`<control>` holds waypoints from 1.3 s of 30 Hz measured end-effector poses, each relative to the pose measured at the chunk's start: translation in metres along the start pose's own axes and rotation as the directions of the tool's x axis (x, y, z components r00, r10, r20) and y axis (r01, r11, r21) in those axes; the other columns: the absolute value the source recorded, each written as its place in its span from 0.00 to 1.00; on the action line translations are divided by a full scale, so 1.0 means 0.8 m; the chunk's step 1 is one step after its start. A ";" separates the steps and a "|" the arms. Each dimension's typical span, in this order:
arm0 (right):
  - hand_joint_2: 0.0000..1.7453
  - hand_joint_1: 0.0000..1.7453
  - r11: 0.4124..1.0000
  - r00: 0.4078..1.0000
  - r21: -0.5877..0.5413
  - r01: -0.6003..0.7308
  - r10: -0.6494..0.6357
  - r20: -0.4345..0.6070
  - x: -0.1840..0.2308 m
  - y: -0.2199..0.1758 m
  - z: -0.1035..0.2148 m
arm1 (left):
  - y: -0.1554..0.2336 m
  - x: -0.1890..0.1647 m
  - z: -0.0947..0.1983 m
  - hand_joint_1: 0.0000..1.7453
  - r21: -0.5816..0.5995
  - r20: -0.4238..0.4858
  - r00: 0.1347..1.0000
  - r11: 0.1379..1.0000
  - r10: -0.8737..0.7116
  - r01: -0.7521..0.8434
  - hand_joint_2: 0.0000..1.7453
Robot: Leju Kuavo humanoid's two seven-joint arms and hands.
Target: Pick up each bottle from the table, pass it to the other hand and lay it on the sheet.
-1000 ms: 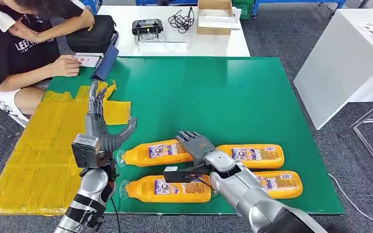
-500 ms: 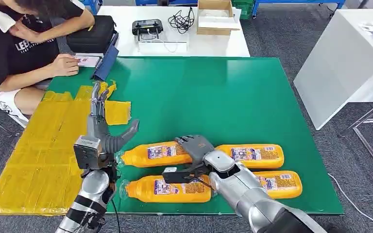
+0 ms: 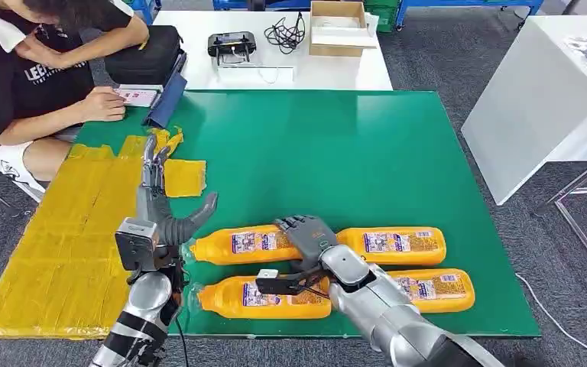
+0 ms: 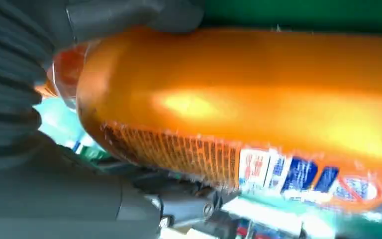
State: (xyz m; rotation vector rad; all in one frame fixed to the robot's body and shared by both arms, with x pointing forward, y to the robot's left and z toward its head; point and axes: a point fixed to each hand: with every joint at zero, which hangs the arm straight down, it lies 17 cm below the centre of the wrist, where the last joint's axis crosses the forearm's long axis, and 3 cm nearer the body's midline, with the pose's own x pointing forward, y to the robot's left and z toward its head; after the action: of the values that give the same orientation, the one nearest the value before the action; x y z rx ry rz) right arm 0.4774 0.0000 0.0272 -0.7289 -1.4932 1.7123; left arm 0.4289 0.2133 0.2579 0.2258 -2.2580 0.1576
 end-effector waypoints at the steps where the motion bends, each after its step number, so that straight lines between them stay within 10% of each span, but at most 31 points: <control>1: 1.00 1.00 0.998 1.000 -0.066 0.014 -0.015 -0.014 -0.003 -0.012 0.001 | 0.001 0.000 0.002 0.00 -0.001 0.000 1.000 1.000 -0.007 0.007 1.00; 6: 1.00 1.00 0.945 0.993 -0.319 0.080 -0.103 -0.056 -0.021 -0.068 0.008 | 0.006 0.000 0.010 0.00 0.000 -0.008 1.000 1.000 -0.030 0.030 1.00; 20: 1.00 1.00 0.760 0.916 -0.575 0.302 -0.398 -0.046 -0.078 -0.147 0.032 | 0.014 0.003 0.019 0.00 0.006 -0.016 0.998 0.998 -0.060 0.060 1.00; 30: 1.00 1.00 0.515 0.769 -0.729 0.450 -0.638 0.025 -0.116 -0.183 0.062 | 0.001 0.006 0.026 0.00 -0.059 -0.041 0.999 0.998 -0.015 0.013 1.00; 36: 1.00 1.00 0.230 0.509 -0.640 0.733 -0.810 0.292 -0.087 -0.191 0.069 | -0.052 0.011 0.039 0.00 -0.207 -0.114 0.979 0.960 0.167 -0.188 1.00; 39: 1.00 1.00 0.201 0.472 -0.565 0.800 -0.793 0.386 -0.051 -0.203 0.077 | -0.076 0.021 0.041 0.00 -0.265 -0.126 0.969 0.934 0.214 -0.241 1.00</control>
State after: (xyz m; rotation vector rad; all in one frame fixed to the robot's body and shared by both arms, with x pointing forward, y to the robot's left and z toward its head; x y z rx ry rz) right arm 0.4766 -0.0601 0.1950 -0.1279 -2.0225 0.2745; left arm 0.4068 0.1463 0.2517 -0.1915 -2.1751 -0.0295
